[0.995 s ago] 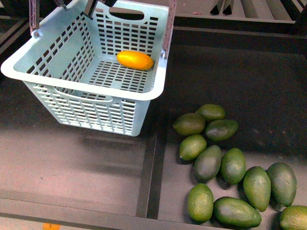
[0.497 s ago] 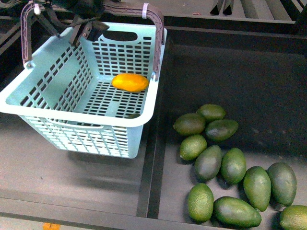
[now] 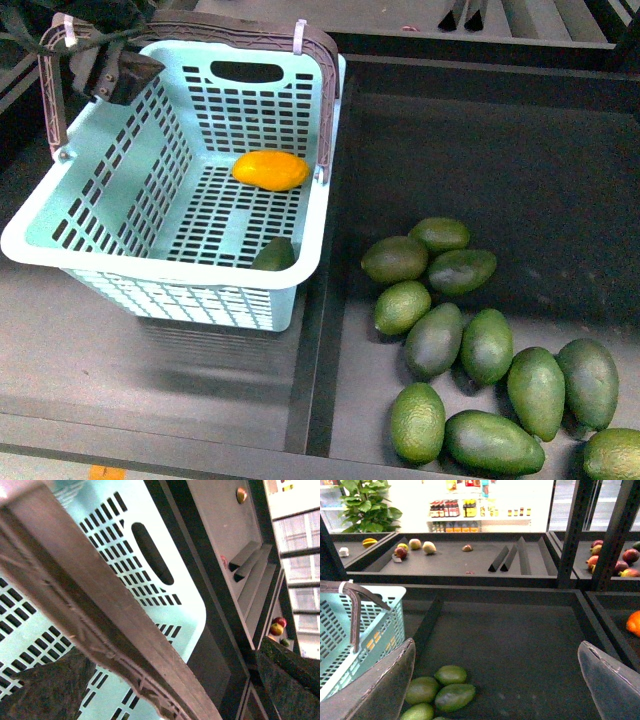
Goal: Pick mango and avocado into basket
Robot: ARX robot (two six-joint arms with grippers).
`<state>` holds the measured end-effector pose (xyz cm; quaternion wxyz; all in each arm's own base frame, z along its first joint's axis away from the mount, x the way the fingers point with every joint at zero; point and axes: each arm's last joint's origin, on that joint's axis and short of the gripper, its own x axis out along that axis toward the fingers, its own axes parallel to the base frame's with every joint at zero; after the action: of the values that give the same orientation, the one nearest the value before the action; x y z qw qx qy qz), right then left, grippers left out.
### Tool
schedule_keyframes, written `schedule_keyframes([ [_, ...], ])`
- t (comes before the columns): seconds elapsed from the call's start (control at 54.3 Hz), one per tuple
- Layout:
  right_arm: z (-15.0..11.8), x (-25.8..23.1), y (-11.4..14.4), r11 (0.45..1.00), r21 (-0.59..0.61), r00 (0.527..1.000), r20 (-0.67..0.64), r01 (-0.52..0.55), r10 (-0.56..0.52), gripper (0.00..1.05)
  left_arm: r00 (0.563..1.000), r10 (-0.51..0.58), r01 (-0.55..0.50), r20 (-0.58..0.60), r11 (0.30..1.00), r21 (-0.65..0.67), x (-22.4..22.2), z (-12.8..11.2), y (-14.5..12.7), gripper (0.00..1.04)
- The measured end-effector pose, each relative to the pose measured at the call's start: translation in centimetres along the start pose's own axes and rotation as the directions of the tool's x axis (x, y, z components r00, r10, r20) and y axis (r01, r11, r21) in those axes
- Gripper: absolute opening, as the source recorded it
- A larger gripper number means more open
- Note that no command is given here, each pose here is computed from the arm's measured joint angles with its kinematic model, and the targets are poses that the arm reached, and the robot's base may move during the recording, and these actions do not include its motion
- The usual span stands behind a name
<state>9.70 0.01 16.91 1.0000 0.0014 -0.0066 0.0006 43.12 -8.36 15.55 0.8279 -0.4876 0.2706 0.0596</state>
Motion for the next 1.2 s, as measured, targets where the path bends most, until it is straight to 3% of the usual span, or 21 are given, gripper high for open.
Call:
schedule_keyframes([
  [0.221, 0.0, 0.0, 0.0, 1.0, 0.0, 1.0, 0.0, 0.0, 0.0, 0.96, 0.983, 0.126, -0.12, 0.134, 0.992, -0.049, -4.3, 0.2, 0.0, 0.96],
  [0.424, 0.0, 0.0, 0.0, 1.0, 0.0, 1.0, 0.0, 0.0, 0.0, 0.96, 0.984, 0.096, -0.095, 0.15, 0.995, -0.017, -4.5, 0.1, 0.0, 0.94],
  [0.516, 0.0, 0.0, 0.0, 1.0, 0.0, 1.0, 0.0, 0.0, 0.0, 0.96, 0.952, -0.146, 0.058, 0.268, 0.948, 0.311, -5.3, -0.3, 1.6, 0.78],
  [0.608, 0.0, 0.0, 0.0, 1.0, 0.0, 1.0, 0.0, 0.0, 0.0, 0.96, 0.895, -0.292, 0.034, 0.338, 0.799, 0.601, -7.9, -0.6, 3.6, 0.62],
  [0.626, 0.0, 0.0, 0.0, 1.0, 0.0, 1.0, 0.0, 0.0, 0.0, 0.96, 0.83, -0.383, -0.125, 0.404, 0.579, 0.806, -13.4, -0.5, 6.2, 0.25],
  [0.755, 0.0, 0.0, 0.0, 1.0, 0.0, 1.0, 0.0, 0.0, 0.0, 0.96, 0.861, -0.346, -0.144, 0.373, 0.538, 0.831, -15.2, -1.5, 8.9, 0.02],
  [1.198, 0.0, 0.0, 0.0, 1.0, 0.0, 1.0, 0.001, 0.0, 0.0, 0.96, 0.852, -0.354, -0.157, 0.385, 0.528, 0.834, -22.0, -2.1, 12.4, 0.02],
])
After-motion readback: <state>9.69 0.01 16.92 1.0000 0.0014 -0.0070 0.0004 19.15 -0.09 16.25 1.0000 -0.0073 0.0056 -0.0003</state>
